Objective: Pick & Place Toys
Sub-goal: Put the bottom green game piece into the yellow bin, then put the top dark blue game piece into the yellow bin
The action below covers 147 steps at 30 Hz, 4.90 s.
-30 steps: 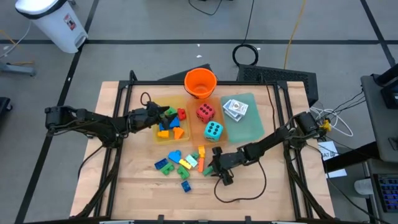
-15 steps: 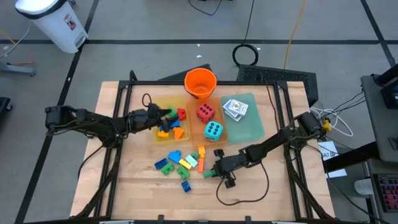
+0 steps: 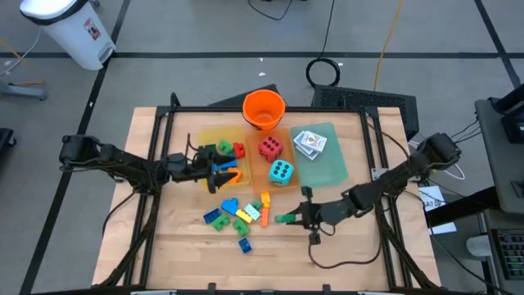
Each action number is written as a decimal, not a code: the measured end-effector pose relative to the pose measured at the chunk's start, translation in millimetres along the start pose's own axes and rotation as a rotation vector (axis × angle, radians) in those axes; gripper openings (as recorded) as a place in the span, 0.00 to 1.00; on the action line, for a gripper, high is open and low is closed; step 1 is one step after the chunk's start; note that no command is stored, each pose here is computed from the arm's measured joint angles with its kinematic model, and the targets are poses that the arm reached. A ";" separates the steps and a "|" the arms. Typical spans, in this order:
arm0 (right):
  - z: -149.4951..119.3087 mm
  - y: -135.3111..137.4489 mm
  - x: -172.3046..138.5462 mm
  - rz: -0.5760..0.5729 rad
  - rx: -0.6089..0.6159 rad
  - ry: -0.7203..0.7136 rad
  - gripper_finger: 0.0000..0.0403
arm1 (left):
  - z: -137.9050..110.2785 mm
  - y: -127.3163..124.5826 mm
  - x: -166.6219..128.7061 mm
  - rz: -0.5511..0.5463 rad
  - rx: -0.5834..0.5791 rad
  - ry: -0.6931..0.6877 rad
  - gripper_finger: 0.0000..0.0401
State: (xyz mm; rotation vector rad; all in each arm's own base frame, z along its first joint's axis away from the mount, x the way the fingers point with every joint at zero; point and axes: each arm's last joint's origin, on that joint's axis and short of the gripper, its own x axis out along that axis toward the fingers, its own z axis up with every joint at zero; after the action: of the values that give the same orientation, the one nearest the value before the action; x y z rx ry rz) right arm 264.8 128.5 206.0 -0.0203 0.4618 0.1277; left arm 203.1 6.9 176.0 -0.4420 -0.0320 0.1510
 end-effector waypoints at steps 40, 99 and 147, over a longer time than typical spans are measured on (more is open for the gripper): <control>-23.2 -10.9 -12.7 -0.082 0.065 -0.341 0.14 | -5.9 -133.6 141.6 -0.213 0.412 0.303 0.94; -19.2 9.3 -27.4 -0.173 0.111 -0.421 0.54 | 14.8 -43.4 16.6 0.660 0.283 0.303 0.24; -24.3 3.0 -21.7 -0.171 0.139 -0.365 0.57 | -15.9 -118.6 -44.1 0.088 0.168 0.591 0.54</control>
State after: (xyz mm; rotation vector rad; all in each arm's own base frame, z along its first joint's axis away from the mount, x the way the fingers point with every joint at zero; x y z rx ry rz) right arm 234.4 127.8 193.9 0.0987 0.1027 -0.0696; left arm 177.0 -112.5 212.5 -0.3070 0.5771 0.1042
